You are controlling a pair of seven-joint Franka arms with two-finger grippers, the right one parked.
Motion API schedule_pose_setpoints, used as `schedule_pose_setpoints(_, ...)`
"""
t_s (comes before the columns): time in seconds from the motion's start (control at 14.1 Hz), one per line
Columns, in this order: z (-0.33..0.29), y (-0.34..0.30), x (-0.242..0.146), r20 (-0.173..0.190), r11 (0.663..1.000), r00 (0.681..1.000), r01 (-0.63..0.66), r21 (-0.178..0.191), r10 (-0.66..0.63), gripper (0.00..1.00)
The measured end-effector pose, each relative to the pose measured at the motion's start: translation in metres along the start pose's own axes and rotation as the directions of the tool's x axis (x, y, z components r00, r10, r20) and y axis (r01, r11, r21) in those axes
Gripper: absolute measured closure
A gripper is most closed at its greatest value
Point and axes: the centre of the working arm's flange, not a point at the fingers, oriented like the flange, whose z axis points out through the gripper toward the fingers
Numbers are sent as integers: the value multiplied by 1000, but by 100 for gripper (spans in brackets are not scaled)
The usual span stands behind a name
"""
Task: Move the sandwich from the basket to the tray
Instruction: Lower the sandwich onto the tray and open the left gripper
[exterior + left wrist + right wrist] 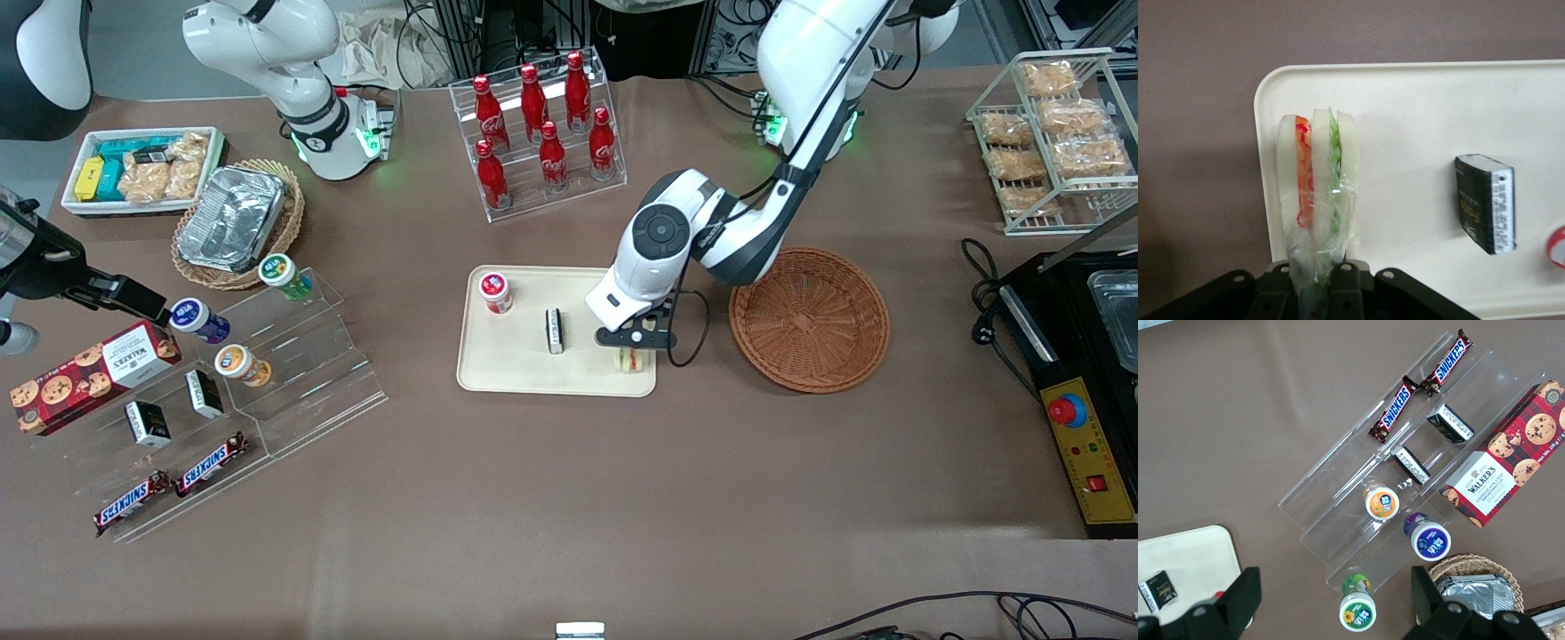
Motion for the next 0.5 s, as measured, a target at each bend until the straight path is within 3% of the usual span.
schedule_pose_setpoints(0.21,16,-2,1,4,1000,1000,-8,10,8,81)
schedule_pose_setpoints(0.5,25,-1,5,-22,1000,1000,-22,7,22,45)
